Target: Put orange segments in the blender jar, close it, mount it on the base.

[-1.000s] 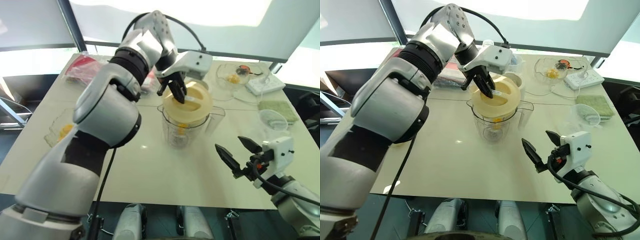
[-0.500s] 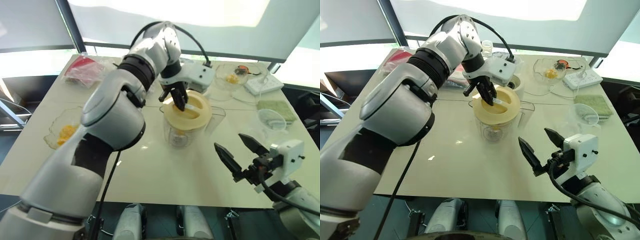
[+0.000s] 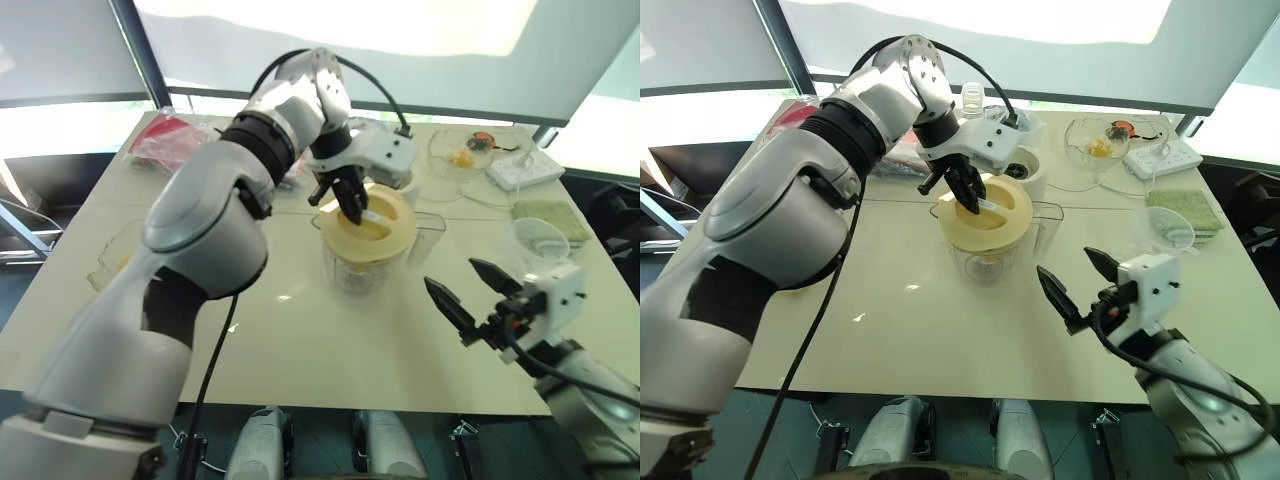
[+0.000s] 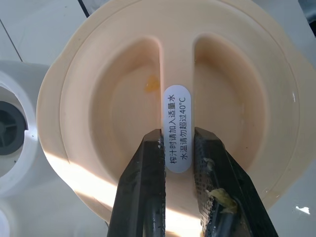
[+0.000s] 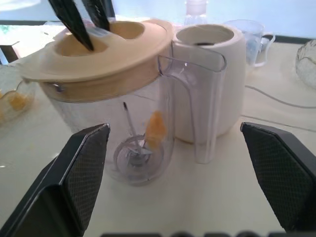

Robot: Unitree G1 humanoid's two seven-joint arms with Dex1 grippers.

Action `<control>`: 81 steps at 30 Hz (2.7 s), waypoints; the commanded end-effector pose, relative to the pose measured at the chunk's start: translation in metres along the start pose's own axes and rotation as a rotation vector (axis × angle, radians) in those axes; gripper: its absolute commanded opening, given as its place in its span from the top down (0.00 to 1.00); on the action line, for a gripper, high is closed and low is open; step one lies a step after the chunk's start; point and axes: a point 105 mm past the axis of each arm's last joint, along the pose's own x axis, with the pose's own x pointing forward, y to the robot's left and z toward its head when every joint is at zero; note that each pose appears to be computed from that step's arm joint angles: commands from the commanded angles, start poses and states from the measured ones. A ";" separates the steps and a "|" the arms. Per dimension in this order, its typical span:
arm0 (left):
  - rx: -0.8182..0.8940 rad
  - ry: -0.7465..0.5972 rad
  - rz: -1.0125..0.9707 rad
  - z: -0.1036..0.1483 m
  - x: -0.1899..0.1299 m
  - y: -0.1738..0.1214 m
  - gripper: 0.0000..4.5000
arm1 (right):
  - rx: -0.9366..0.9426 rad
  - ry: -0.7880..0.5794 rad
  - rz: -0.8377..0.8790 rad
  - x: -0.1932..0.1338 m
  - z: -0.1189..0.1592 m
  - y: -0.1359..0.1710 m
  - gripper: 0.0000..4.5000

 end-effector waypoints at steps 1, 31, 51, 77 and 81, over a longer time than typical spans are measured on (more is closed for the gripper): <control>-0.029 0.045 -0.068 -0.015 0.013 -0.010 0.95 | -0.031 -0.033 0.021 0.011 0.001 -0.003 0.00; -0.034 0.059 -0.163 -0.023 0.030 -0.023 0.95 | -0.129 -0.086 -0.053 0.068 -0.015 -0.021 0.78; -0.441 -0.136 -0.297 -0.021 0.057 -0.054 0.95 | -0.121 -0.120 -0.096 0.074 -0.012 -0.016 0.78; -0.765 0.099 -0.189 -0.066 0.086 -0.075 0.95 | -0.130 -0.128 -0.113 0.075 -0.008 -0.027 0.78; -0.899 0.111 -0.117 -0.067 0.092 -0.069 0.95 | -0.128 -0.128 -0.118 0.074 -0.009 -0.027 0.78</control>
